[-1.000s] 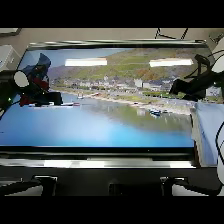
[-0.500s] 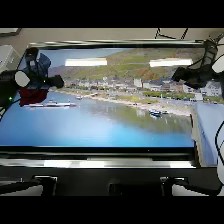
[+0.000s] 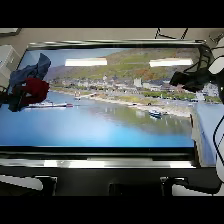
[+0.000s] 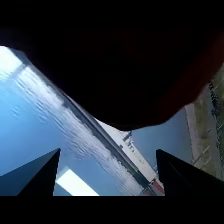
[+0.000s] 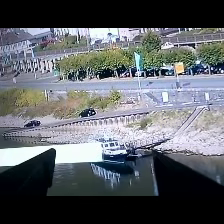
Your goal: Fold the clothes and pants, and hang the long-sleeved shirts on hangers.
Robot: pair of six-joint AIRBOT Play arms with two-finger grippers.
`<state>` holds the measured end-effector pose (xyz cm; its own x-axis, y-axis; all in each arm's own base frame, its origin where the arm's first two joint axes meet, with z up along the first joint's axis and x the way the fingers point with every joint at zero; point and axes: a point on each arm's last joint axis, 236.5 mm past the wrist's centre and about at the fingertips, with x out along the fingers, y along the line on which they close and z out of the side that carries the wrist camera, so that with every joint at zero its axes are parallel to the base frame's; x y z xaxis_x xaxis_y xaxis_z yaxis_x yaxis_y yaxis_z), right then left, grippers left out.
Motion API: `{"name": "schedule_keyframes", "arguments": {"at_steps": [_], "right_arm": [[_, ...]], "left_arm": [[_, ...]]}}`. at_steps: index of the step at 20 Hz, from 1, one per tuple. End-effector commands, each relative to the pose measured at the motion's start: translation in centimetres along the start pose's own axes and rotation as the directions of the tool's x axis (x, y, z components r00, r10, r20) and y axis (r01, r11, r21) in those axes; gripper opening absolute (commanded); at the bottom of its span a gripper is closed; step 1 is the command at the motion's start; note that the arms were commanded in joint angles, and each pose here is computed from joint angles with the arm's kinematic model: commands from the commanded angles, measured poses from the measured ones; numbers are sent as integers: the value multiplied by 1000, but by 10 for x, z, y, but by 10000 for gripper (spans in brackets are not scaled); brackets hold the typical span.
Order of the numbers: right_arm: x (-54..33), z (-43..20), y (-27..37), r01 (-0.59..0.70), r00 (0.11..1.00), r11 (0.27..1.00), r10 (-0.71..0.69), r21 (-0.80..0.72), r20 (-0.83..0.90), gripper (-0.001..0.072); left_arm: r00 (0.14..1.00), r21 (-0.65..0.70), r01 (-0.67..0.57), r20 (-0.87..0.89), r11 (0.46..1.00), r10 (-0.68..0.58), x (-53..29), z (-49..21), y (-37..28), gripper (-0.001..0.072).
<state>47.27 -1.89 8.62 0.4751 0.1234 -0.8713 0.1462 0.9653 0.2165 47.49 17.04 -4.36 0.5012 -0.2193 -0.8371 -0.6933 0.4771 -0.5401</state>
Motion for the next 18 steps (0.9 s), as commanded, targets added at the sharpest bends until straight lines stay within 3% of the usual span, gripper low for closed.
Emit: {"name": "schedule_keyframes", "arguments": {"at_steps": [1,5,8,9,10,11,12,13,15,18], "right_arm": [[7,-11,3,-15,999,1000,15,1,-48,682],[7,-14,16,-71,995,997,72,25,-64,681],[4,-23,30,-128,986,991,132,48,-98,682],[3,-27,34,-141,982,989,147,54,-116,681],[2,-33,34,-142,979,988,149,56,-141,681],[-1,-39,34,-140,975,989,147,55,-165,681],[-3,-43,33,-134,974,990,140,46,-180,681],[-6,-43,31,-127,975,992,129,28,-178,681],[-11,-34,16,-65,989,997,60,-40,-134,680],[-21,-16,-5,33,998,996,-37,-80,-45,680]], "left_arm": [[995,-101,95,38,990,-91,25,10,25,715],[967,-16,234,103,972,-231,59,13,-9,714],[951,22,252,180,967,-252,74,19,-30,708],[947,33,244,205,969,-246,76,21,-34,577],[944,25,245,223,969,-245,78,22,-39,288],[942,9,258,222,966,-254,77,20,-45,96],[937,30,277,213,961,-276,72,15,-56,36],[931,107,286,204,952,-302,61,10,-72,35],[904,337,322,168,885,-394,17,-16,-126,35],[835,639,432,-15,637,-550,-78,-114,-222,35]]}}
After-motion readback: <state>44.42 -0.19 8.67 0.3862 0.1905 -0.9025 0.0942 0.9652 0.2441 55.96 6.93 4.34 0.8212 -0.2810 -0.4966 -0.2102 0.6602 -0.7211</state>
